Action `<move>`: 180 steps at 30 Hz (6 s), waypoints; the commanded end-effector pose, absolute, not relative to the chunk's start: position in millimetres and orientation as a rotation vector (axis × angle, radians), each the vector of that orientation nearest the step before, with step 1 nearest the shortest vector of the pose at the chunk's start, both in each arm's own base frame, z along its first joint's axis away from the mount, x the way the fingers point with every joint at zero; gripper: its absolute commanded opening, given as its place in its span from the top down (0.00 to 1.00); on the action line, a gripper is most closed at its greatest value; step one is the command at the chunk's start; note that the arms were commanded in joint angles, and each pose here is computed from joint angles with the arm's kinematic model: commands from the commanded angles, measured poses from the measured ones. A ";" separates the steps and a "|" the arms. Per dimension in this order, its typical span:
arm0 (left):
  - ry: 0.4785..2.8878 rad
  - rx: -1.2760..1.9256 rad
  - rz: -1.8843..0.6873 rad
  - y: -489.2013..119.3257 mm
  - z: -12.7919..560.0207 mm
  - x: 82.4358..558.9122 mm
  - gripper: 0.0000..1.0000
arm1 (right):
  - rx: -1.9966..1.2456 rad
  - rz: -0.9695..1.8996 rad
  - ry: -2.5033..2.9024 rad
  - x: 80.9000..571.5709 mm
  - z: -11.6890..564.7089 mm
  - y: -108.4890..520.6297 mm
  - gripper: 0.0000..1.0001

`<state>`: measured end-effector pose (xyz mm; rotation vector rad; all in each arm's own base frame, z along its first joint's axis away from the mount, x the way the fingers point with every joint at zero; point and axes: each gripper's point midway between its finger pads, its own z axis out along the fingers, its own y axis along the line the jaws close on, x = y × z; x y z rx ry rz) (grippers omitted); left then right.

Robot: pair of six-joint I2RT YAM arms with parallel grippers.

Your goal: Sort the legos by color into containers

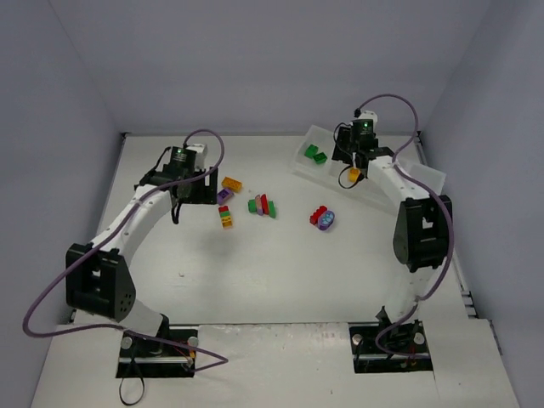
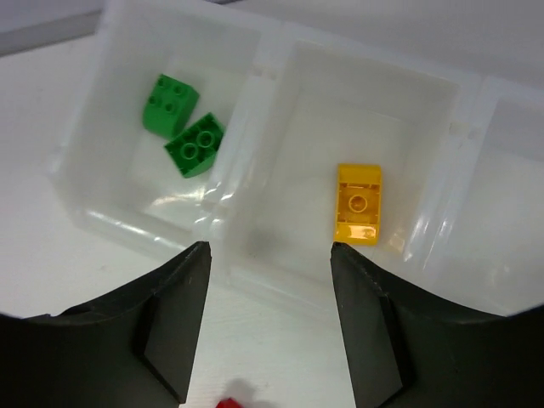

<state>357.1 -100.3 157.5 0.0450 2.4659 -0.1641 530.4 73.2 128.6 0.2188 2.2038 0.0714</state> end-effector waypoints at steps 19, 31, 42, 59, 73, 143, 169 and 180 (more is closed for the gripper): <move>2.449 0.515 -0.266 -149.8 71.1 484.7 0.47 | -0.046 0.461 2.034 420.2 232.4 163.4 0.42; 2.189 0.649 -0.342 -159.9 136.7 460.5 0.97 | -0.153 0.649 2.006 405.1 256.5 197.6 0.42; 1.676 0.941 -0.419 -228.9 252.2 401.7 0.97 | -0.187 0.985 2.012 397.6 283.1 264.2 0.41; 1.556 1.044 -0.516 -278.9 280.0 373.3 0.97 | -0.282 1.138 1.992 379.5 288.5 309.8 0.42; 1.472 1.040 -0.545 -298.2 300.0 370.1 0.97 | -0.316 1.146 2.045 371.7 263.4 316.4 0.47; 2.391 0.467 -0.142 -163.5 101.8 509.2 0.14 | 0.512 0.177 2.029 434.1 226.2 22.1 0.38; 2.392 0.601 -0.205 -176.5 77.6 513.4 0.67 | 0.322 0.299 2.102 421.0 216.7 69.4 0.38; 1.816 0.889 -0.451 -232.0 217.5 461.3 0.79 | -0.041 0.743 2.101 424.2 255.6 177.8 0.39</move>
